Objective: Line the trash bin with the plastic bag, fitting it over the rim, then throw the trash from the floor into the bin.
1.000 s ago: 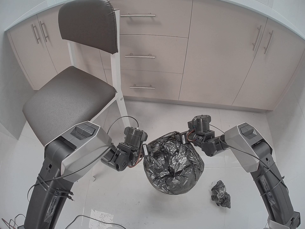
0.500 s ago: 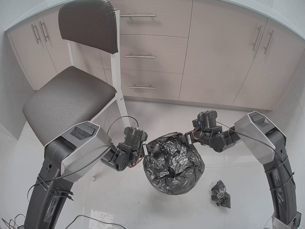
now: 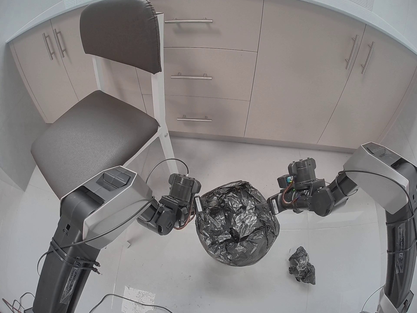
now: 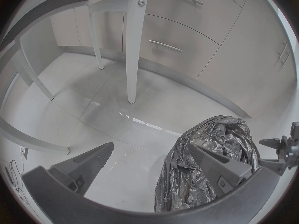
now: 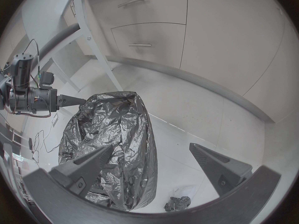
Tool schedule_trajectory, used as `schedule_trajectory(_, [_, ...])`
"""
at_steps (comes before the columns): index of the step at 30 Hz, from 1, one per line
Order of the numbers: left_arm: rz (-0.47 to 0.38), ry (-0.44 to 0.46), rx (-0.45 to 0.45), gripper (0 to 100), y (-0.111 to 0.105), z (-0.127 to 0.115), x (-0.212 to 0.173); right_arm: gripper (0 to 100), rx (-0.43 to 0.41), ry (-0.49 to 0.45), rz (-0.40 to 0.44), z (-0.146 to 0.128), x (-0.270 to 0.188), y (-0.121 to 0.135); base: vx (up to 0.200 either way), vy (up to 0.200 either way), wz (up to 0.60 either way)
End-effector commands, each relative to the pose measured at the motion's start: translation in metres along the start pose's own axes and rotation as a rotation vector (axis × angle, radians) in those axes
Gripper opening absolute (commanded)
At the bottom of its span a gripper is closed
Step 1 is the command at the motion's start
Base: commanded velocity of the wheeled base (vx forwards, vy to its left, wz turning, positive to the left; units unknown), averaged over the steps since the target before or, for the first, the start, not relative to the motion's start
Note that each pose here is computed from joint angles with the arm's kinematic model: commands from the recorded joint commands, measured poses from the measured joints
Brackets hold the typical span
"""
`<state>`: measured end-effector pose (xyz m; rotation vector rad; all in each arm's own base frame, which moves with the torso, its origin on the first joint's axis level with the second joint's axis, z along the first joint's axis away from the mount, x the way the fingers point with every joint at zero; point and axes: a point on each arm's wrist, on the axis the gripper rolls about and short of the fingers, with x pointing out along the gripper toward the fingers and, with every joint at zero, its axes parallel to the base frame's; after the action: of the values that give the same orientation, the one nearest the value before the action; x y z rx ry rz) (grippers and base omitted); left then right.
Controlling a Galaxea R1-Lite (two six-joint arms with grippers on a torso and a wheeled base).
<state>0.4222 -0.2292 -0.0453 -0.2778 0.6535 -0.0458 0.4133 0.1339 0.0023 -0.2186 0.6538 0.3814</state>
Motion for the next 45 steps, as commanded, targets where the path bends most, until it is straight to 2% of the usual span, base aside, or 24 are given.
schedule_trajectory(1, [-0.001, -0.001, 0.0, 100, 0.0, -0.001, 0.0, 100, 0.037, -0.004, 0.002, -0.031, 0.007, -0.004, 0.0, 0.0, 0.0])
schedule_trajectory(3, [-0.001, -0.001, 0.0, 100, 0.0, -0.001, 0.0, 100, 0.037, -0.004, 0.002, -0.031, 0.007, -0.004, 0.0, 0.0, 0.0])
schedule_trajectory(4, [0.0, -0.001, -0.001, 100, 0.001, -0.001, 0.0, 100, 0.054, 0.006, -0.003, -0.045, 0.018, -0.003, 0.0, 0.0, 0.0])
schedule_trajectory(8, [0.0, -0.001, -0.001, 100, 0.001, -0.001, 0.0, 100, 0.109, 0.009, -0.011, -0.046, 0.018, -0.011, 0.0, 0.0, 0.0])
schedule_trajectory(14, [0.0, -0.001, -0.001, 100, 0.001, -0.001, 0.0, 100, 0.139, 0.048, -0.003, -0.045, 0.018, -0.016, 0.0, 0.0, 0.0])
schedule_trajectory(26, [0.002, -0.001, 0.004, 100, 0.001, -0.001, 0.0, 100, 0.215, 0.24, 0.027, -0.037, 0.022, -0.019, 0.0, 0.0, 0.0])
schedule_trajectory(31, [0.003, 0.0, 0.005, 100, 0.002, -0.002, 0.0, 100, 0.226, 0.22, 0.026, -0.033, 0.021, -0.019, 0.0, 0.0, 0.0])
schedule_trajectory(33, [0.002, -0.001, 0.004, 100, 0.001, -0.002, 0.0, 100, 0.221, 0.172, 0.025, -0.023, 0.014, -0.019, 0.0, 0.0, 0.0])
schedule_trajectory(36, [0.002, -0.001, 0.004, 100, 0.001, -0.002, 0.0, 100, 0.207, 0.129, 0.035, -0.009, -0.004, -0.013, 0.0, 0.0, 0.0])
schedule_trajectory(39, [0.002, -0.001, 0.004, 100, 0.001, -0.002, 0.0, 100, 0.173, 0.104, 0.09, 0.004, -0.024, 0.007, 0.0, 0.0, 0.0])
schedule_trajectory(41, [0.002, -0.001, 0.004, 100, 0.001, -0.002, 0.0, 100, 0.163, 0.107, 0.111, 0.004, -0.027, 0.013, 0.0, 0.0, 0.0])
schedule_trajectory(42, [0.002, -0.001, 0.003, 100, 0.001, -0.002, 0.0, 100, 0.144, 0.121, 0.14, 0.001, -0.029, 0.027, 0.0, 0.0, 0.0])
schedule_trajectory(45, [0.002, -0.001, 0.003, 100, 0.001, -0.002, 0.0, 100, 0.12, 0.147, 0.169, -0.005, -0.024, 0.047, 0.0, 0.0, 0.0])
